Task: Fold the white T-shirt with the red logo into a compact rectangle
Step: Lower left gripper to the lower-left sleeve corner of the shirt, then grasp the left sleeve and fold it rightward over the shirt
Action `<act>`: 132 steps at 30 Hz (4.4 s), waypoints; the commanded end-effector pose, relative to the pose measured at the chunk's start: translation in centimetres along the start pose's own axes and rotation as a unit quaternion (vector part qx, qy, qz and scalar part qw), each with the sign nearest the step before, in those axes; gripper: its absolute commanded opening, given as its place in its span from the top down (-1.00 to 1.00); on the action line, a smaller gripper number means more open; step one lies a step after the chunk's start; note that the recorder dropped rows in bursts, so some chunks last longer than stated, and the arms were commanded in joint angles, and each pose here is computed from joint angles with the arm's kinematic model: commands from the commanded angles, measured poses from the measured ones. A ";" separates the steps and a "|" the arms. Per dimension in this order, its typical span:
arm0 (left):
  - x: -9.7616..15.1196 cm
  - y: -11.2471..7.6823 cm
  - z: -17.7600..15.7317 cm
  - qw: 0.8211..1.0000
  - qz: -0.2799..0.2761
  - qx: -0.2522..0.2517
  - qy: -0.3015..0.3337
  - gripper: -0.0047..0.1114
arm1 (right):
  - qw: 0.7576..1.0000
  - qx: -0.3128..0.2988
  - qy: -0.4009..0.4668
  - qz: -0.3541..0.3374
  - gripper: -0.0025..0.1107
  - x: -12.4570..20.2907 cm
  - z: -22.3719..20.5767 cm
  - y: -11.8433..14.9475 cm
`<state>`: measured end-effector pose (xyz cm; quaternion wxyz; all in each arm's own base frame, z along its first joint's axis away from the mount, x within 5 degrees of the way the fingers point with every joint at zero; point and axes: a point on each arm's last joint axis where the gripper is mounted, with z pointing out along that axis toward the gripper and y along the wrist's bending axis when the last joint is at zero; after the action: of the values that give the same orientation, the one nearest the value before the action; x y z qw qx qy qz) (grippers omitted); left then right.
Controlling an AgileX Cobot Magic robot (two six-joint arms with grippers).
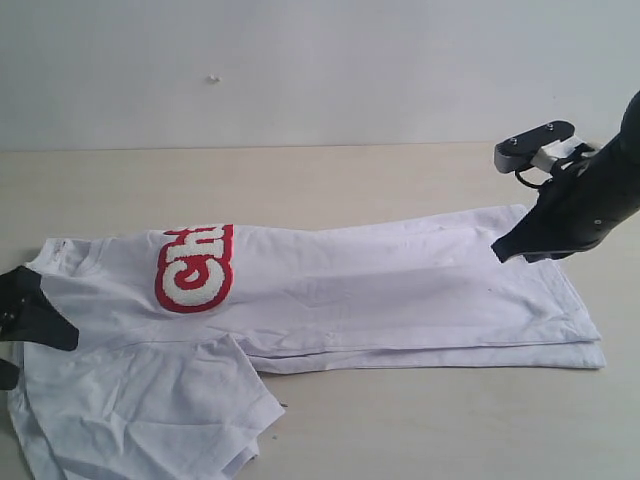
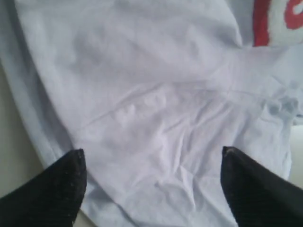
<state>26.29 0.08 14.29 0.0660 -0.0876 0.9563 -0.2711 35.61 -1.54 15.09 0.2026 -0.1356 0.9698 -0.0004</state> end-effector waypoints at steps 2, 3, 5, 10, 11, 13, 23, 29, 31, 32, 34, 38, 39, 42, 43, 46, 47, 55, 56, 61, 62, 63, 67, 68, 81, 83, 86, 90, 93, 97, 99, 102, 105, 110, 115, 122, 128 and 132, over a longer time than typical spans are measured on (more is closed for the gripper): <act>3.4 -0.7 -1.1 1.000 -0.015 0.004 -0.007 -0.38 | 1.000 -0.008 0.014 -0.001 0.96 0.3 -0.5 0.0; 3.9 -0.6 -1.1 1.000 -0.019 0.001 -0.008 -0.38 | 1.000 -0.009 0.016 -0.001 0.96 0.4 -0.5 0.0; 5.2 -0.3 -1.0 0.999 -0.032 -0.011 -0.016 -0.38 | 1.000 -0.010 0.017 -0.001 0.96 0.4 -0.6 0.1; 6.8 0.3 -0.8 0.997 -0.063 -0.032 -0.022 -0.38 | 1.000 -0.009 0.009 -0.002 0.96 0.2 -1.5 0.1; 7.0 0.4 -0.7 0.997 -0.069 -0.032 -0.019 -0.38 | 1.000 -0.010 0.004 0.002 0.96 0.1 -1.7 0.1; 7.4 0.5 -0.4 0.996 -0.077 -0.031 -0.014 -0.38 | 1.000 -0.015 -0.006 0.017 0.96 -0.1 -2.1 0.3; 8.6 0.6 1.0 0.995 -0.099 -0.028 0.014 -0.38 | 0.999 -0.015 -0.027 0.026 0.96 -0.5 -3.6 0.4; 8.9 -0.6 3.7 0.995 -0.080 -0.035 0.043 -0.38 | 0.999 -0.014 -0.033 0.025 0.96 -0.6 -4.0 0.4; 9.2 -1.4 4.4 0.996 -0.069 -0.026 0.054 -0.38 | 0.999 -0.012 -0.036 0.025 0.96 -0.7 -4.1 0.4; 9.3 -1.6 4.8 0.996 -0.064 -0.023 0.059 -0.38 | 0.999 -0.012 -0.036 0.025 0.96 -0.7 -4.1 0.4; 9.5 -2.1 5.2 0.996 -0.058 -0.020 0.061 -0.31 | 0.999 -0.013 -0.036 0.027 0.96 -0.7 -4.1 0.4; 9.5 -2.3 5.3 0.996 -0.059 -0.016 0.058 0.30 | 0.999 -0.015 -0.035 0.027 0.96 -0.7 -4.1 0.4; 9.5 -2.3 5.3 0.997 -0.057 -0.015 0.058 0.47 | 0.999 -0.015 -0.035 0.027 0.96 -0.7 -4.1 0.4; 9.5 -2.3 5.3 0.997 -0.041 -0.014 0.058 0.91 | 0.999 -0.015 -0.035 0.027 0.96 -0.7 -4.1 0.4; 9.5 -2.3 5.3 0.998 -0.036 -0.013 0.058 0.91 | 0.999 -0.015 -0.035 0.027 0.96 -0.7 -4.1 0.4; 9.9 -2.7 5.2 0.997 0.005 0.010 0.079 0.92 | 0.999 -0.017 -0.032 0.027 0.96 -0.6 -4.1 0.4; 10.0 -2.9 5.2 0.996 0.015 0.020 0.086 0.92 | 0.999 -0.017 -0.031 0.027 0.96 -0.6 -4.1 0.4; 8.9 -6.3 3.7 0.983 0.043 0.167 0.056 0.92 | 0.999 -0.027 -0.013 0.027 0.96 -0.3 -4.1 0.6; 8.4 -6.6 3.6 0.983 0.039 0.175 0.045 0.92 | 0.999 -0.029 -0.011 0.027 0.96 -0.2 -4.1 0.7; 3.9 -8.7 2.5 0.978 0.037 0.202 -0.046 0.92 | 0.999 -0.028 -0.015 0.024 0.96 -0.3 -4.8 0.7; 2.6 -9.1 2.2 0.977 0.035 0.198 -0.072 0.92 | 0.999 -0.028 -0.016 0.024 0.96 -0.3 -5.0 0.7; 2.1 -9.1 2.2 0.977 0.033 0.195 -0.081 0.92 | 0.999 -0.029 -0.014 0.024 0.96 -0.3 -5.0 0.8; -0.3 -9.2 2.4 0.978 0.027 0.167 -0.121 0.92 | 0.999 -0.030 -0.014 0.024 0.96 -0.2 -5.0 0.8; -0.9 -9.0 2.4 0.978 0.019 0.157 -0.134 0.92 | 0.999 -0.030 -0.014 0.024 0.96 -0.2 -5.0 0.8; -5.2 -6.9 4.1 0.973 -0.041 0.147 -0.175 -0.01 | 0.999 -0.030 -0.013 0.024 0.96 -0.2 -5.0 0.8; -5.3 -6.8 4.1 0.972 -0.044 0.141 -0.180 -0.39 | 0.999 -0.030 -0.013 0.024 0.96 -0.2 -5.0 0.8; -5.6 -6.8 3.9 0.972 -0.043 0.139 -0.184 -0.46 | 0.999 -0.032 -0.011 0.024 0.96 -0.2 -5.0 0.8; -5.7 -7.2 3.6 0.970 -0.030 0.161 -0.178 -0.20 | 0.999 -0.034 -0.006 0.023 0.96 -0.1 -5.0 0.9; -5.1 -7.6 3.4 0.972 0.013 0.183 -0.144 0.05 | 0.999 -0.035 -0.005 0.023 0.96 -0.1 -5.0 0.9; -3.9 -7.2 3.4 0.979 0.084 0.162 -0.089 0.37 | 0.999 -0.034 -0.004 0.022 0.96 -0.1 -5.0 0.9; -3.6 -6.9 3.3 0.982 0.103 0.136 -0.075 0.59 | 0.999 -0.034 -0.004 0.022 0.96 -0.1 -5.0 0.9; -3.5 -6.6 3.2 0.985 0.102 0.116 -0.072 0.92 | 0.999 -0.034 -0.004 0.022 0.96 -0.1 -5.0 0.9; -3.2 -6.4 3.6 0.987 0.107 0.098 -0.070 0.92 | 0.999 -0.034 -0.004 0.022 0.96 -0.1 -5.0 0.9; -3.2 -6.4 4.8 0.988 0.111 0.033 -0.105 0.92 | 0.999 -0.034 -0.004 0.022 0.96 -0.1 -5.0 0.9; -3.1 -7.1 6.1 0.986 0.115 0.013 -0.117 0.92 | 0.999 -0.034 -0.005 0.022 0.96 -0.1 -5.0 0.9; -3.6 -8.5 8.4 0.989 0.092 0.032 -0.107 0.92 | 0.999 -0.032 -0.007 0.022 0.96 -0.1 -5.0 0.8; -4.6 -10.8 8.4 0.986 0.088 0.074 -0.122 0.92 | 0.999 -0.030 -0.011 0.022 0.96 -0.2 -5.0 0.8; -5.9 -11.6 7.8 0.982 0.088 0.079 -0.148 0.92 | 0.999 -0.030 -0.011 0.022 0.96 -0.2 -5.0 0.8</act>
<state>34.11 -12.20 13.61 0.2193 -0.0308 0.9208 -0.3210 33.62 -0.78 19.42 0.1989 -0.1202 0.9718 0.0396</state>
